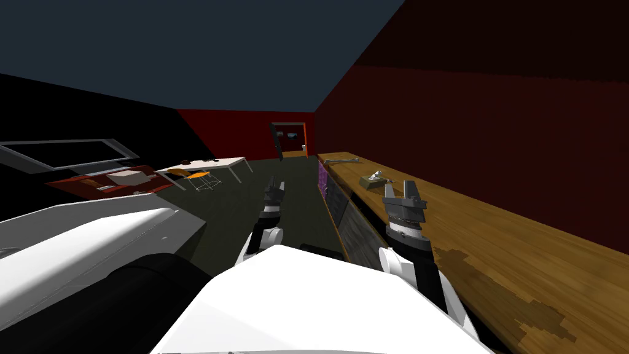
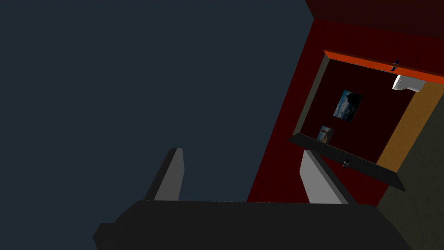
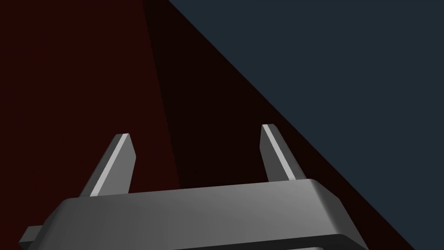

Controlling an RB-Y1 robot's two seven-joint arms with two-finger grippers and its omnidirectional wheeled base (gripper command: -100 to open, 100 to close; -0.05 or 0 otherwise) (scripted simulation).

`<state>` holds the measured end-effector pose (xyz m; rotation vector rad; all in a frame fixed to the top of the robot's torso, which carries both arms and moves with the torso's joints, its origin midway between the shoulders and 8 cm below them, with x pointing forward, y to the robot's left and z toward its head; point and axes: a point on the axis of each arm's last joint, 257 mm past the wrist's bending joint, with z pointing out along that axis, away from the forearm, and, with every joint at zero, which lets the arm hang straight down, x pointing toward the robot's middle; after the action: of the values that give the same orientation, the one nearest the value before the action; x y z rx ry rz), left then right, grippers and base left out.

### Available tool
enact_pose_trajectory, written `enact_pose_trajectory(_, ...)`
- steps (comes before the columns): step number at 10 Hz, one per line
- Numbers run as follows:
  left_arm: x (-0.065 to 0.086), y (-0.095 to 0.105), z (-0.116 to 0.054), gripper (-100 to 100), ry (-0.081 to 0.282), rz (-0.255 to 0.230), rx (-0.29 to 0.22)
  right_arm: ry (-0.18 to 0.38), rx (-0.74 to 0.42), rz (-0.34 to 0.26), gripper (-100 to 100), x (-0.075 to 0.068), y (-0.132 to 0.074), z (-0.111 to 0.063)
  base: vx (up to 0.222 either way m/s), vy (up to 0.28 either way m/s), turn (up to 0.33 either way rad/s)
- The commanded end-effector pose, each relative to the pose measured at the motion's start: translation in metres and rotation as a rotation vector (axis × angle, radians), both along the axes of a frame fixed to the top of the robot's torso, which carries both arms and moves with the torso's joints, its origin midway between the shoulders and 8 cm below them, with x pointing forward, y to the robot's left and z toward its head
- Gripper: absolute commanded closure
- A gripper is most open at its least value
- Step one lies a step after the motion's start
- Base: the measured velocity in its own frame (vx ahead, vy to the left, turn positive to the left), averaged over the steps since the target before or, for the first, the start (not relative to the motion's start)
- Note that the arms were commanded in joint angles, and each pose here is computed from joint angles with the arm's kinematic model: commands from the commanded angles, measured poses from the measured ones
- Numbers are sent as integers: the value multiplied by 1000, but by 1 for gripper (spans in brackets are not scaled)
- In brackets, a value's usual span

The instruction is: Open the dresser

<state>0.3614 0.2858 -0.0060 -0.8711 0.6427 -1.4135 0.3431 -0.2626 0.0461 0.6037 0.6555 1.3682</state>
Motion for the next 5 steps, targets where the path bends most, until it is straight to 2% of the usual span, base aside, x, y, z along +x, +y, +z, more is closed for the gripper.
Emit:
enact_pose_trajectory(1,0,0,0,0,0,0,0,0,0,0,0,0,0,0,0,0,0)
enact_pose_trajectory(5,0,0,0,0,0,0,0,0,0,0,0,0,0,0,0,0,0)
